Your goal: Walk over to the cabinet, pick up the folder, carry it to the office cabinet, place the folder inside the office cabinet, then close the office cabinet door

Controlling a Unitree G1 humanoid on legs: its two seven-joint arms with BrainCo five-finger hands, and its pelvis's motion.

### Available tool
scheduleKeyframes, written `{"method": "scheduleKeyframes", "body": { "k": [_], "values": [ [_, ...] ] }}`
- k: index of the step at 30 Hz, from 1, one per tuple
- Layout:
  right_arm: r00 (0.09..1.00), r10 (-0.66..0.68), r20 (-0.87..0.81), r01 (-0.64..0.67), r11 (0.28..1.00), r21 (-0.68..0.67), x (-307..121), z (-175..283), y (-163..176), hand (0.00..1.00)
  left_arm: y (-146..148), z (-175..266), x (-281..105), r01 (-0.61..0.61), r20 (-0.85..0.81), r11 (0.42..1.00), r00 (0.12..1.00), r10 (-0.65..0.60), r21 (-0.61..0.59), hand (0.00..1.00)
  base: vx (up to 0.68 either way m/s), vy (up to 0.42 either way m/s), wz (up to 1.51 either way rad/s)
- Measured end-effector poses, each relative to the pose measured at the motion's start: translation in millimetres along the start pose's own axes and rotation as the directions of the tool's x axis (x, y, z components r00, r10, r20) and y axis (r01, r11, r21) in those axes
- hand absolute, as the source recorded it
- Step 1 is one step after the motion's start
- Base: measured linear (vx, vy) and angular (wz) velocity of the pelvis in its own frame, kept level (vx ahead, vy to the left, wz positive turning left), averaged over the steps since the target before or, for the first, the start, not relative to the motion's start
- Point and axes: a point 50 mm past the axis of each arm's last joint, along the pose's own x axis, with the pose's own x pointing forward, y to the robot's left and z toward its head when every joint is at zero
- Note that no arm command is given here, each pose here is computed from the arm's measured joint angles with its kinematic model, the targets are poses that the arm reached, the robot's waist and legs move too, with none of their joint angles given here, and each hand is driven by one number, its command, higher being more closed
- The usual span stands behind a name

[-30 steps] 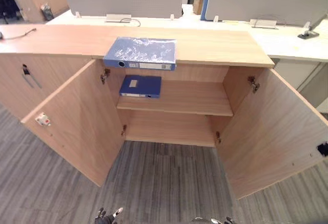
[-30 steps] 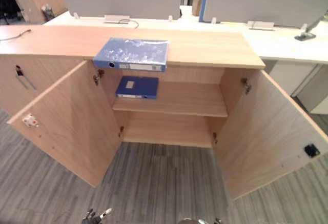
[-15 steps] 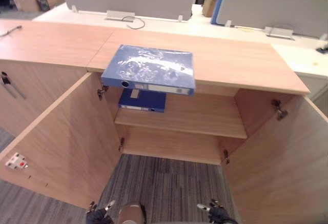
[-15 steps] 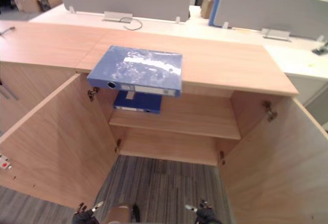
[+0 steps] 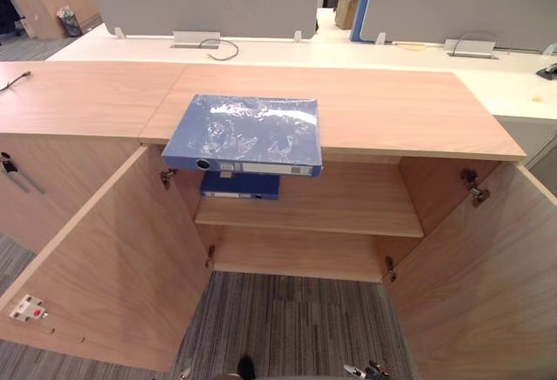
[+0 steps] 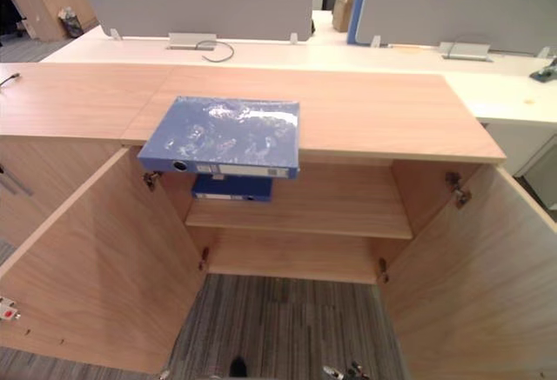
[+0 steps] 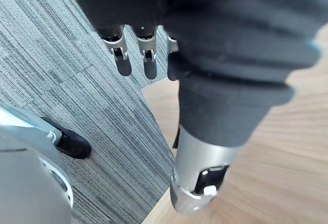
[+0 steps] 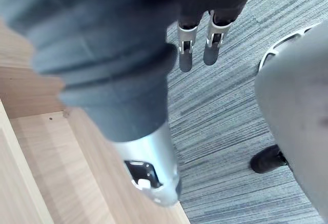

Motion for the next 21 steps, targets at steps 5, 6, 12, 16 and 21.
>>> {"method": "scheduleKeyframes", "body": {
  "k": [5,6,12,16,21],
  "values": [
    [0.997,-0.008,0.080,0.013,0.998,-0.059,1.1,21.9,-9.0,0.00,-17.1,-2.6,-2.9,0.079,0.003,0.997,0.997,-0.079,-0.017,0.00,-0.05,0.148,0.06],
    [0.995,0.015,0.099,-0.007,0.997,-0.076,1.1,25.5,-2.5,0.00,-21.8,2.8,-2.8,0.119,0.025,0.992,0.993,-0.118,-0.035,0.00,-0.04,0.033,0.20],
    [0.993,0.077,0.088,-0.065,0.990,-0.126,-0.1,18.6,15.3,0.00,-64.0,51.5,-16.8,0.401,0.252,0.899,0.902,-0.352,-0.178,0.00,-0.05,-0.081,0.46],
    [0.992,0.095,0.085,-0.076,0.976,-0.205,-0.1,20.1,18.1,0.00,-83.5,81.9,-35.7,0.533,0.408,0.781,0.824,-0.392,-0.325,0.00,0.02,-0.155,0.18],
    [0.991,0.120,0.066,-0.097,0.954,-0.285,-1.1,16.2,24.3,0.00,-108.0,117.5,-67.6,0.707,0.568,0.609,0.684,-0.458,-0.360,0.00,0.09,-0.095,0.15]
  ]
}}
